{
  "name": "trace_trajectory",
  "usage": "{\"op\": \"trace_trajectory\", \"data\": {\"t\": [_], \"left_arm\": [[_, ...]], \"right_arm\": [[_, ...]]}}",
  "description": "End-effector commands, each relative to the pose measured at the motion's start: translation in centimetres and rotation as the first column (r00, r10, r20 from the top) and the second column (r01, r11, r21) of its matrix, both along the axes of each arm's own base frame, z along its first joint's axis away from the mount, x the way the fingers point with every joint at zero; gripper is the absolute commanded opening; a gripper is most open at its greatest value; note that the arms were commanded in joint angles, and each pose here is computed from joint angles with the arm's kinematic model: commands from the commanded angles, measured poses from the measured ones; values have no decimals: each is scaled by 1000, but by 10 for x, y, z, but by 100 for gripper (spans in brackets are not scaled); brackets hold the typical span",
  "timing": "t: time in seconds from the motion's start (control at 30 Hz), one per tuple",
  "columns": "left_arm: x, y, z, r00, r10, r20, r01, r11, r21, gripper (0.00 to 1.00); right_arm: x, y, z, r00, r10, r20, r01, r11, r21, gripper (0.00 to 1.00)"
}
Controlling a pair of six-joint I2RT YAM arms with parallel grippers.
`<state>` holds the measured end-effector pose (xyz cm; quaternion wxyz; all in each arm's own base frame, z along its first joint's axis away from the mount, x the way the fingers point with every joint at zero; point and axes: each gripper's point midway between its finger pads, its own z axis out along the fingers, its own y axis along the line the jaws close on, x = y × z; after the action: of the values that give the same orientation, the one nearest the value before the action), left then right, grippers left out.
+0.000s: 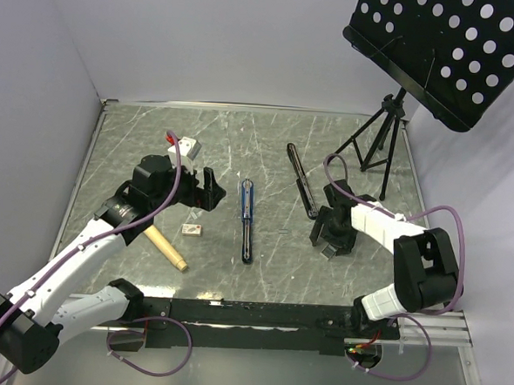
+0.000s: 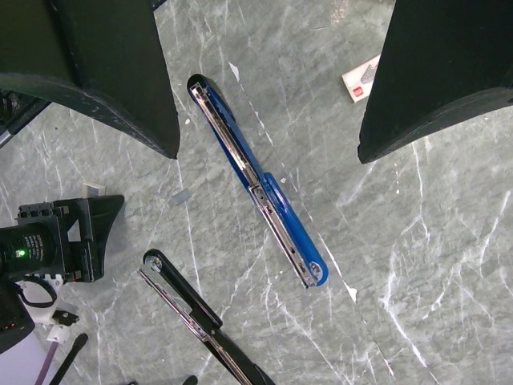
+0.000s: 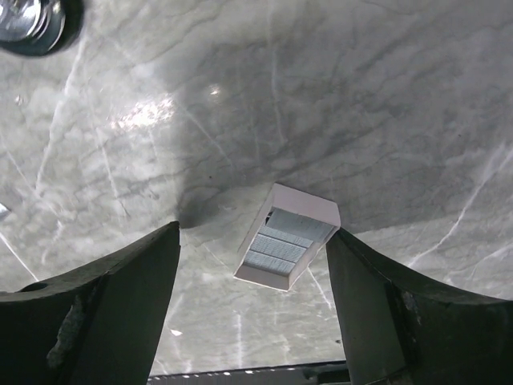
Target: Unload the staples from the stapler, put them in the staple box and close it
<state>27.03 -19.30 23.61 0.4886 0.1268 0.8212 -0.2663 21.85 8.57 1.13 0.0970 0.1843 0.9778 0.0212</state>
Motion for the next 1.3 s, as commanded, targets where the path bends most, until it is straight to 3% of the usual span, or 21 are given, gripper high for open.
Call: {"op": "trace_trajectory", "data": {"t": [0.0,0.5,0.73,0.97,1.27], "left_arm": [[3,-2,8,1000,5,24,-5,1000,-20,97],[4,-3,7,1000,6,20,-5,1000,-25,97],[4,-3,6,1000,10,12,-10,1000,-23,97],[8,18,21,990,118,72,-117,993,-18,97],[3,46,32,964,226,138,-227,974,-11,97]], "right_arm": [[29,30,0,987,124,107,-135,985,109,80],[38,65,11,935,315,164,-342,923,175,79],[43,70,14,916,367,163,-387,916,109,78],[63,83,46,896,384,223,-402,915,40,78],[63,123,46,891,411,193,-420,907,9,71]]}}
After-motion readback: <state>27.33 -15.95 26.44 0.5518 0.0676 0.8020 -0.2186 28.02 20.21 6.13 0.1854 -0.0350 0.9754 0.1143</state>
